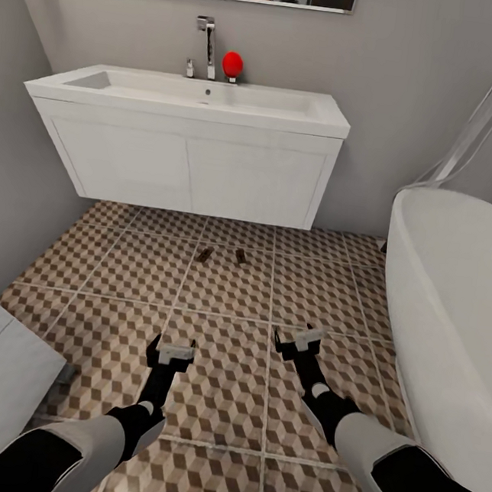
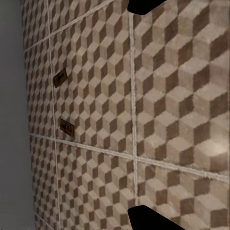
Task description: Take the four mousetraps from the cabinet in the bathroom and place them on the bathroom floor. Make sure all four end up on the same floor surface, and ensure that at least two of them are either under or directly next to the same bathroom sink.
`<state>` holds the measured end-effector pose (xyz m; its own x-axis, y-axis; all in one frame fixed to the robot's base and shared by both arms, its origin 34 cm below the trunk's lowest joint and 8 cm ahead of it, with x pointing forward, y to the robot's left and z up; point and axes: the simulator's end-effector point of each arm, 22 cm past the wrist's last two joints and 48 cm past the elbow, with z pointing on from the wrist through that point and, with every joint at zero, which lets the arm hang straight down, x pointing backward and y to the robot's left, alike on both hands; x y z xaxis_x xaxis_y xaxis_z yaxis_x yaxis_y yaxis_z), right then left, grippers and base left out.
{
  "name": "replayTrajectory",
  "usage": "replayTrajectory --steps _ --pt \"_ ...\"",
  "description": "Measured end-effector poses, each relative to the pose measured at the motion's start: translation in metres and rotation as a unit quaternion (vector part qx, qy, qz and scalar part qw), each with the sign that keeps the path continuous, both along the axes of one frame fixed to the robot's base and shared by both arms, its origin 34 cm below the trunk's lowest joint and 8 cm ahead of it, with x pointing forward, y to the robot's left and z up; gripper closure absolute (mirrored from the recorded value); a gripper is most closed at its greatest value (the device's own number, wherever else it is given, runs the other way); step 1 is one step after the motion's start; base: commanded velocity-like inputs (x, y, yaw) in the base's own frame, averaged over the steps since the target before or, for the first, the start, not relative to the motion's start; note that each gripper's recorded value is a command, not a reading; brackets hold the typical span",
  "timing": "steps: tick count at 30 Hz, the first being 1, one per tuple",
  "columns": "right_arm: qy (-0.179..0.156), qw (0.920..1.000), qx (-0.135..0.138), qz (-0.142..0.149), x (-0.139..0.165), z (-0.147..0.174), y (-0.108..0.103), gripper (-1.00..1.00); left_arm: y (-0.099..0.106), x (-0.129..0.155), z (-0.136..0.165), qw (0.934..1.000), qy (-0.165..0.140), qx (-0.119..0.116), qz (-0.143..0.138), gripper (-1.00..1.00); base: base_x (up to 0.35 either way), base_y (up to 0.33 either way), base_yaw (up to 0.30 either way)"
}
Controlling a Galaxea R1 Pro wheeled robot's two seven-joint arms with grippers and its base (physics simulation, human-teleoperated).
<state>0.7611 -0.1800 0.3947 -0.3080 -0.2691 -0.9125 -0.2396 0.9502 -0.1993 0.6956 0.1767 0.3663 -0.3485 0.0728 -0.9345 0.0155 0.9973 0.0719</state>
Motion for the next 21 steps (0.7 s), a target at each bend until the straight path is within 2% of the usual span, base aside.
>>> replayTrajectory --steps 10,21 --pt "0.018 0.9998 0.002 0.0 -0.022 0.001 0.0 -1.0 0.001 -0.009 0.011 0.9999 0.014 0.002 0.0 -1.0 0.0 0.0 0.0" --pt "0.027 0.9996 0.003 0.0 -0.033 0.014 -0.001 -1.0 0.003 -0.015 0.026 0.9996 0.029 0.005 0.0 -1.0 0.0 0.0 0.0"
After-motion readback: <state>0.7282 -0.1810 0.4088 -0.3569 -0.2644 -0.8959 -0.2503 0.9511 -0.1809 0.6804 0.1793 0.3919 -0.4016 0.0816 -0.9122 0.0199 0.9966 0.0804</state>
